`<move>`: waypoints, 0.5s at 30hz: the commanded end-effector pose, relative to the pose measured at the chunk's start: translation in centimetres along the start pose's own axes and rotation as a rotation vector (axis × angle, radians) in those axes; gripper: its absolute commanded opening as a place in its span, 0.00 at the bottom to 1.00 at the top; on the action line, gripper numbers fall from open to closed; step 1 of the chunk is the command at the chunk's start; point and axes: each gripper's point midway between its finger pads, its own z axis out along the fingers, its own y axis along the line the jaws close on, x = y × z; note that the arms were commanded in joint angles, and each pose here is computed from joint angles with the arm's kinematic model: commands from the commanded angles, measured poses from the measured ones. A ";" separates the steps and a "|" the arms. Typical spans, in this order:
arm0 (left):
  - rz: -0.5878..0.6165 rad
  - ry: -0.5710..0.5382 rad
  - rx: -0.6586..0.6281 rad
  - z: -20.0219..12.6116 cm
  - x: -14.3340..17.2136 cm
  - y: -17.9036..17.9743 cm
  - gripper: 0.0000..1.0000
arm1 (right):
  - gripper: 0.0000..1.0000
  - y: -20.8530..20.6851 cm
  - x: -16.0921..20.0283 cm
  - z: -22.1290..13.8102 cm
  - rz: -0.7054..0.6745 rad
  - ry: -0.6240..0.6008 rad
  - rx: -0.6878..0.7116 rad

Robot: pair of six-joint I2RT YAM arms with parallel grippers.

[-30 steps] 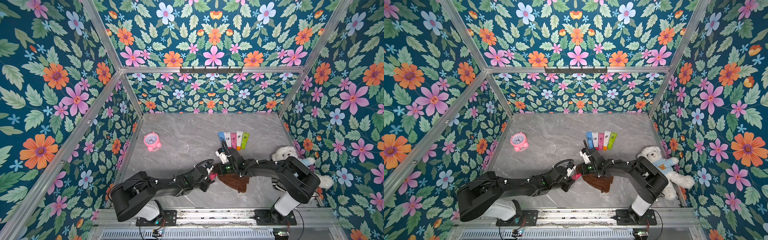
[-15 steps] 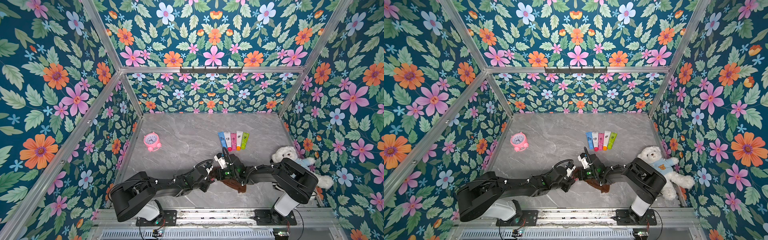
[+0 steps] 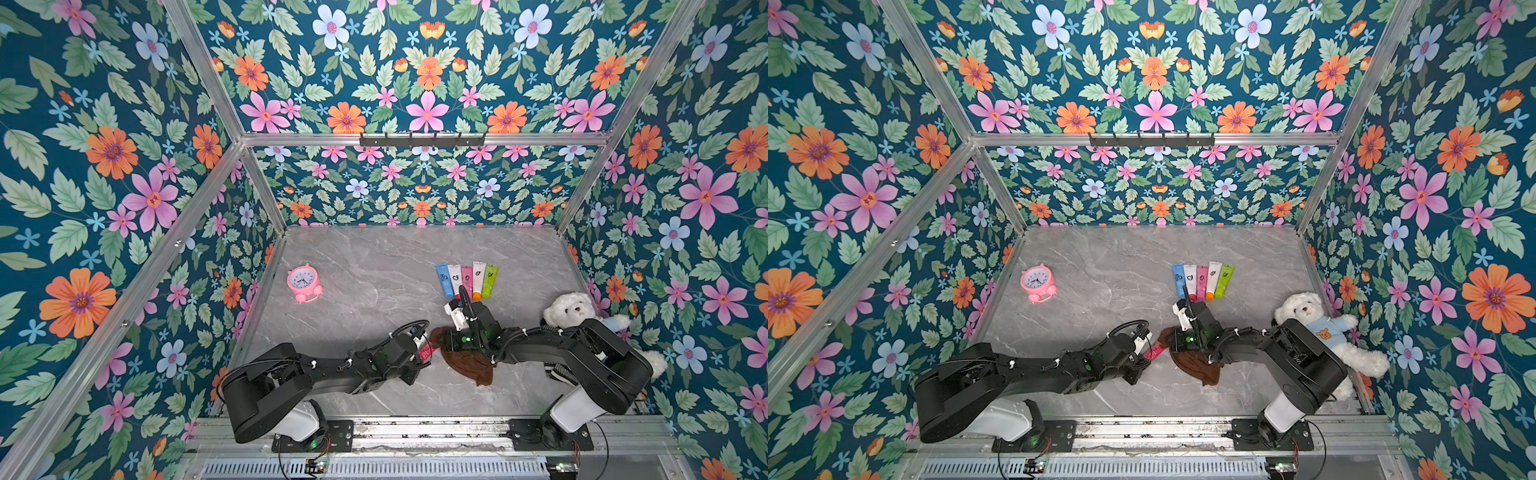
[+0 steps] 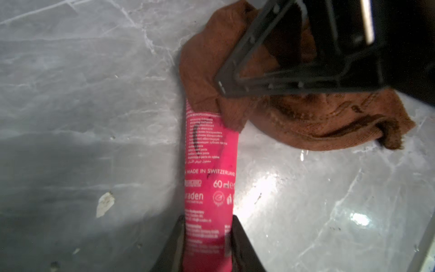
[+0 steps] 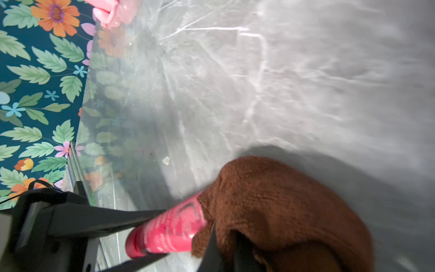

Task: Wipe the surface of the toothpaste tube
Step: Wipe the dirt from the toothpaste tube.

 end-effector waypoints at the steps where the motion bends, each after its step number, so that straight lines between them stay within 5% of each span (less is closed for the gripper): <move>1: -0.002 0.065 -0.056 0.0 1.8 1.2 0.00 | 0.00 0.9 4.7 0.9 0.062 0.165 -0.020; 8: -0.001 0.063 -0.060 0.0 1.8 1.3 0.00 | 0.00 4.1 7.7 2.3 0.060 0.241 -0.092; 15: -0.007 0.034 -0.067 -0.6 1.5 1.4 0.00 | 0.00 -4.2 7.5 0.5 0.196 0.189 0.077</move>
